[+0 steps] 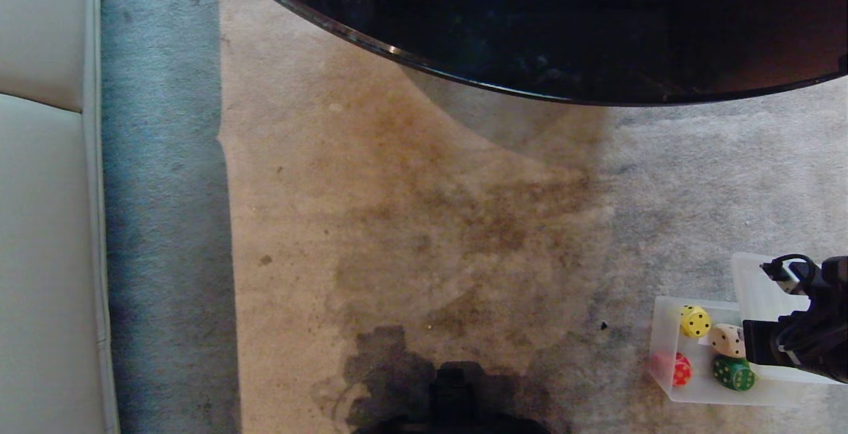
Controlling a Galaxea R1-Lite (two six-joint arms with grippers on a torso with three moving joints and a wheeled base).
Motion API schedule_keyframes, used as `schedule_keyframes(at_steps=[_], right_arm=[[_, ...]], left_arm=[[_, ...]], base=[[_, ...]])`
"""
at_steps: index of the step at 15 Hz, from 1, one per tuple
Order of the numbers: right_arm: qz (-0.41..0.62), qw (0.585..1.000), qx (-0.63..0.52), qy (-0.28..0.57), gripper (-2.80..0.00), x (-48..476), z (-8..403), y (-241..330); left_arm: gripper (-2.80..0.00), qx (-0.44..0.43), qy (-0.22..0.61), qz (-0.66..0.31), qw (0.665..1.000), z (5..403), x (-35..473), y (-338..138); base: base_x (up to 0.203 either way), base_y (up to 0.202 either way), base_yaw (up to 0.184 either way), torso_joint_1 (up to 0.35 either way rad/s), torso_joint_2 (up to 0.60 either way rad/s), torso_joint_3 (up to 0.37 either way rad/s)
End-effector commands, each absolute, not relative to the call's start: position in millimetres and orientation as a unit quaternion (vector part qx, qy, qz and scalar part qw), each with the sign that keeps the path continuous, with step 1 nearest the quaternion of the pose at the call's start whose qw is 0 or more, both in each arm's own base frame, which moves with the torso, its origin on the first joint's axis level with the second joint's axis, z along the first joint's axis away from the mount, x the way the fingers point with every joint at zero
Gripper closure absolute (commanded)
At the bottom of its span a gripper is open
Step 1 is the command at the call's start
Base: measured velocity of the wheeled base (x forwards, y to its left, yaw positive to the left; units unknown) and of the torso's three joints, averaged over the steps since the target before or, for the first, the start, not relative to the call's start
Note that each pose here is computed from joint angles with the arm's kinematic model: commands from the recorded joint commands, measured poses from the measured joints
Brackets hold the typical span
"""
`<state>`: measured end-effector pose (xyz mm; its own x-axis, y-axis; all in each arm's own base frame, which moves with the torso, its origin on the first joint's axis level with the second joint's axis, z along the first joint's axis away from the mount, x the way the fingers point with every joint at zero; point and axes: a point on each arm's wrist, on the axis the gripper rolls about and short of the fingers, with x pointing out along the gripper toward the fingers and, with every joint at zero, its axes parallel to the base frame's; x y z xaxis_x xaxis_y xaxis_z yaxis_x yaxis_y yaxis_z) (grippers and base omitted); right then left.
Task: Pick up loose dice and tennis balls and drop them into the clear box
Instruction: Close the lid
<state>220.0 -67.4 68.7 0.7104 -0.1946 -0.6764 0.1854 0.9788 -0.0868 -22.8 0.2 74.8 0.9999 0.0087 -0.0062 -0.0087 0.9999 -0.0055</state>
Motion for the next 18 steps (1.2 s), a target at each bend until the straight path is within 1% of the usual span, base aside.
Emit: schedule_keyframes(at_steps=[1,6,18], right_arm=[[-0.1,0.921,-0.005,0.376,0.0,221,63,-68],[-0.082,0.933,0.0,0.351,0.0,216,74,-65],[-0.079,0.934,-0.003,0.348,0.0,218,75,-63]], left_arm=[[0.0,-0.003,0.003,0.005,1.0,75,-23,0],[0.0,-0.003,0.003,0.005,1.0,75,-23,0],[0.0,-0.002,0.003,0.005,1.0,75,-23,0]], base=[[0.0,0.0,0.0,0.0,0.0,0.0],[0.0,0.0,0.0,0.0,0.0,0.0],[0.0,0.0,0.0,0.0,0.0,0.0]])
